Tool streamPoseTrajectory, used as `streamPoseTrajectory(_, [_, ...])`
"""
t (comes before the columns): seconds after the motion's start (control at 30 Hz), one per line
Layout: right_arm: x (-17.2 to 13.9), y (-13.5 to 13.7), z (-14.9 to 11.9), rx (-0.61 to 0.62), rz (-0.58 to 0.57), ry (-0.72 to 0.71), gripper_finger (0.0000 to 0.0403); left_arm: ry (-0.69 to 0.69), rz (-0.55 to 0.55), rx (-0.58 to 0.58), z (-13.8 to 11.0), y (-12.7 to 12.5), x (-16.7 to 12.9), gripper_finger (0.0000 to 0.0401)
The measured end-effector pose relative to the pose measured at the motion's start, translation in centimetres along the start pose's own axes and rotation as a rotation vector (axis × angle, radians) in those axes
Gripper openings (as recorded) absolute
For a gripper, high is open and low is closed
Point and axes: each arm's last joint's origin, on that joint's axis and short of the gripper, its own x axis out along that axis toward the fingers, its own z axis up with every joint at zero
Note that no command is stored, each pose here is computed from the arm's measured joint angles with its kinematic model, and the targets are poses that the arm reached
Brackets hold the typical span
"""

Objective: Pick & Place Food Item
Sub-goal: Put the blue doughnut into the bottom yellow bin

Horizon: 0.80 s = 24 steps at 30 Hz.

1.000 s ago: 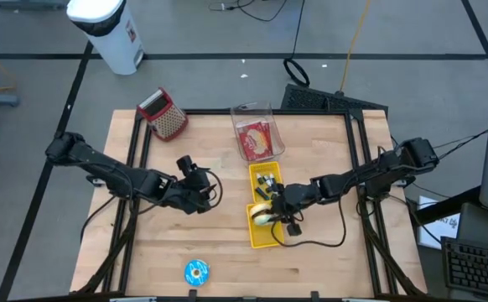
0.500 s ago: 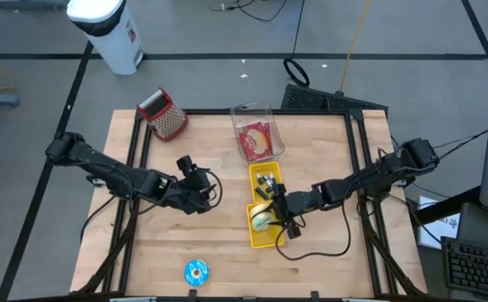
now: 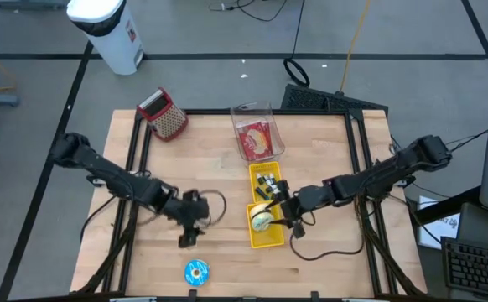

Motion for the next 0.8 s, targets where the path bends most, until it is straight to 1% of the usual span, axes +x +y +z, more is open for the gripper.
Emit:
streamPoseTrajectory(0.1, [-0.9,-0.2,0.7,-0.037,-0.007,-0.037,0.0216,0.083,-0.024,-0.006,-1.1,-1.4,1.9,0.0248])
streamPoseTrajectory(0.2, [-1.7,-0.3,1.2,-0.089,-0.016,-0.067,0.0215,0.190,-0.099,-0.011,-2.1,-2.8,4.5,0.0248])
streamPoseTrajectory(0.27, [-2.1,-0.3,1.5,-0.109,-0.020,-0.083,0.0213,0.230,-0.154,-0.009,-2.8,-3.8,6.1,0.0248])
streamPoseTrajectory(0.37, [-2.4,-0.4,1.8,-0.132,-0.025,-0.098,0.0211,0.302,-0.192,0.009,-4.1,-5.0,8.2,0.0248])
streamPoseTrajectory(0.47, [-2.5,-0.4,1.8,-0.156,-0.026,-0.100,0.0211,0.362,-0.186,0.009,-5.3,-5.5,9.8,0.0248])
streamPoseTrajectory(0.6, [-2.5,-0.4,1.8,-0.182,-0.029,-0.100,0.0211,0.376,-0.158,-0.002,-6.0,-5.7,11.1,0.0248])
streamPoseTrajectory(0.73, [-2.5,-0.7,1.8,-0.188,-0.038,-0.099,0.0210,0.367,-0.123,0.002,-6.2,-5.6,11.5,0.0248])
streamPoseTrajectory(0.8, [-2.5,-0.8,1.8,-0.186,-0.043,-0.103,0.0210,0.359,-0.112,0.006,-6.2,-5.6,11.4,0.0240])
